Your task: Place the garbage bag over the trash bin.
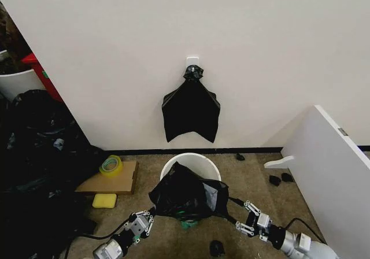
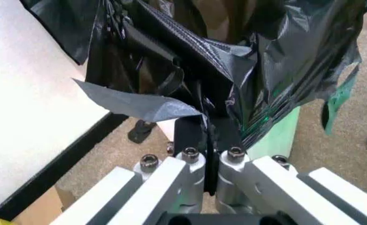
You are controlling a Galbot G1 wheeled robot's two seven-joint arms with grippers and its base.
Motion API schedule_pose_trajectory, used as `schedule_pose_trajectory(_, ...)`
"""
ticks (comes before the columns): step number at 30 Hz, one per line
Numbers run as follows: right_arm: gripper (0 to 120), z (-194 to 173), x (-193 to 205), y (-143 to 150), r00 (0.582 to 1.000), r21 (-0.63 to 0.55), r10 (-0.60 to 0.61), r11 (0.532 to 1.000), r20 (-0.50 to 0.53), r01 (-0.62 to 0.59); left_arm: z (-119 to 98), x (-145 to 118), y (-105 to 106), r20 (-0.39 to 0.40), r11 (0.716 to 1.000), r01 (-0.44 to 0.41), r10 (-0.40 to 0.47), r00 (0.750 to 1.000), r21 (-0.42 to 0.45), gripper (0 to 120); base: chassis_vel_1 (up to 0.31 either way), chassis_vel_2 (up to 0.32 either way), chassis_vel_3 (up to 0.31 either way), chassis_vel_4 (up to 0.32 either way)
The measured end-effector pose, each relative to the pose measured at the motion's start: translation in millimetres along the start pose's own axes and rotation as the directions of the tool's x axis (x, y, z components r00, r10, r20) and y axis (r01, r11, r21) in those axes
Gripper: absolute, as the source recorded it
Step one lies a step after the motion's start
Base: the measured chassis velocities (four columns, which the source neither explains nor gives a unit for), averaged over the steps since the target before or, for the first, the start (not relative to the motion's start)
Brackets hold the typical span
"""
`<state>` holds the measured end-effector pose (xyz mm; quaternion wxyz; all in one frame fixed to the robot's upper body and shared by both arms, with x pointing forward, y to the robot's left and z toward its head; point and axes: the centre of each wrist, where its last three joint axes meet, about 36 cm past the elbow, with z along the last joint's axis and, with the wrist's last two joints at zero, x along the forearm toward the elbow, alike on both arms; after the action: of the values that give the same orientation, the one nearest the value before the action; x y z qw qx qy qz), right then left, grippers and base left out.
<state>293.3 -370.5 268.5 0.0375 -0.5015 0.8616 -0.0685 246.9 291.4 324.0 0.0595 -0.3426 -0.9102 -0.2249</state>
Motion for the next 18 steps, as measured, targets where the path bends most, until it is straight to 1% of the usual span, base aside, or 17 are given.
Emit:
schedule_pose_trajectory(1,62,-1,0,0,1.000,0.004,-0.009,1.000,-0.002,0.009,0,0,0,0.000,1.000,0.001,-0.001,1.000,0.000,0,0.000,0.000,0.000,0.000)
schedule_pose_trajectory(2,57,-1,0,-1,1.000,0.010,-0.015,1.000,-0.005,0.015,0,0,0,0.001,1.000,0.002,-0.002,1.000,0.001,0,0.000,0.000,0.000,0.000)
schedule_pose_trajectory(3,57,-1,0,-1,1.000,0.010,-0.015,1.000,-0.005,0.015,0,0,0,0.001,1.000,0.002,-0.002,1.000,0.001,0,0.000,0.000,0.000,0.000)
schedule_pose_trajectory(5,49,-2,2,-2,1.000,0.027,-0.025,0.999,-0.017,0.026,0,-1,-1,0.002,1.000,0.003,-0.003,1.000,0.002,0,0.000,0.000,0.000,0.000)
schedule_pose_trajectory(6,47,-3,3,-3,0.999,0.033,-0.029,0.999,-0.021,0.030,0,-1,-1,0.002,1.000,0.002,-0.002,1.000,0.002,0,0.000,0.000,0.000,0.000)
schedule_pose_trajectory(11,47,-4,5,-4,0.999,0.057,-0.041,0.997,-0.033,0.043,-1,-1,-1,0.003,1.000,0.002,-0.002,1.000,0.001,0,0.000,0.000,0.000,0.000)
schedule_pose_trajectory(17,47,-4,-10,5,1.000,0.065,-0.004,0.998,-0.013,0.005,-1,-1,0,0.003,1.000,0.001,-0.001,1.000,-0.001,0,0.000,0.000,0.000,0.000)
schedule_pose_trajectory(18,43,-4,-12,5,1.000,0.065,0.005,0.998,-0.014,-0.005,-1,-1,0,0.003,1.000,0.001,-0.001,1.000,-0.001,0,0.000,0.000,0.000,0.000)
